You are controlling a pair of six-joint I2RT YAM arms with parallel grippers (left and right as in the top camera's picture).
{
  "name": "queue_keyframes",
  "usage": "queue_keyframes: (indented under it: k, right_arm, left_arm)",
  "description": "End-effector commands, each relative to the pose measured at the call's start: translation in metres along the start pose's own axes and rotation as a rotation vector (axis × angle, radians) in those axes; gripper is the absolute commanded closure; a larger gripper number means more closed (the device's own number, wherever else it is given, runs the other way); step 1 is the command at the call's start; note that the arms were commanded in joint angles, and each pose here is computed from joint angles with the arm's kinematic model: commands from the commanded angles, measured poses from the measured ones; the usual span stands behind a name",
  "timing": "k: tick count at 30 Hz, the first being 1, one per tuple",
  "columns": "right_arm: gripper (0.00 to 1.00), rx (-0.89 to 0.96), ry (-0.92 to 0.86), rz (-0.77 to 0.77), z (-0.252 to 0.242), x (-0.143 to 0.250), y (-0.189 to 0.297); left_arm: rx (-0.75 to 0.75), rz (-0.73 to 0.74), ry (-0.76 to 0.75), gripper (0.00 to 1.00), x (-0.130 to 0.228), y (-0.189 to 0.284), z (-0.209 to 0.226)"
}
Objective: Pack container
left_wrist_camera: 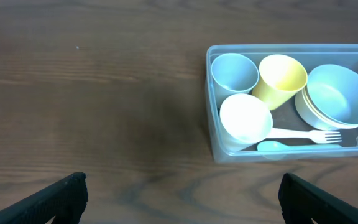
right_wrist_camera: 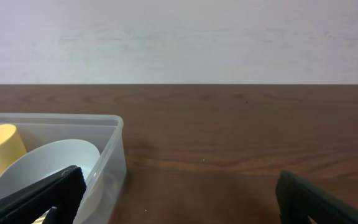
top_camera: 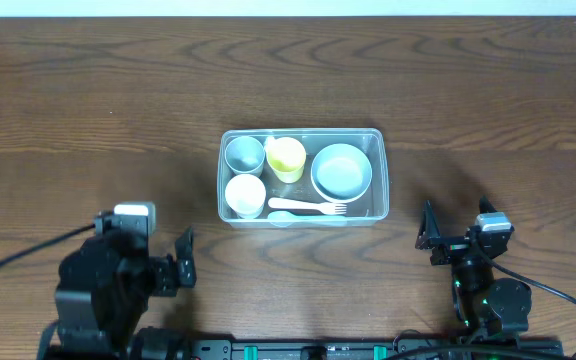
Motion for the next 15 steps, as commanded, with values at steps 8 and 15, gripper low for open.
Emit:
queue_keyframes:
  k: [8,15]
  right_arm:
    - [0.01,-0.016,0.013,0.002,0.002,0.001,0.000]
    - [0.01,-0.016,0.013,0.002,0.002,0.001,0.000]
  left_arm:
    - [-0.033,-0.194,-0.044,0.02,0.051,-0.044,-0.002]
    - [-0.074,-0.413,-0.048,0.02,0.048,-0.074,0.000]
Point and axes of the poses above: each gripper's point midway between its finger pads, its own y axis back along the fingers, its own z axis along the line the jaws close on, x = y × z, the point moved 6 cm from there along y, back along the fingers, and after that the axes turned 9 degrees about -y, right-handed, at the moved point
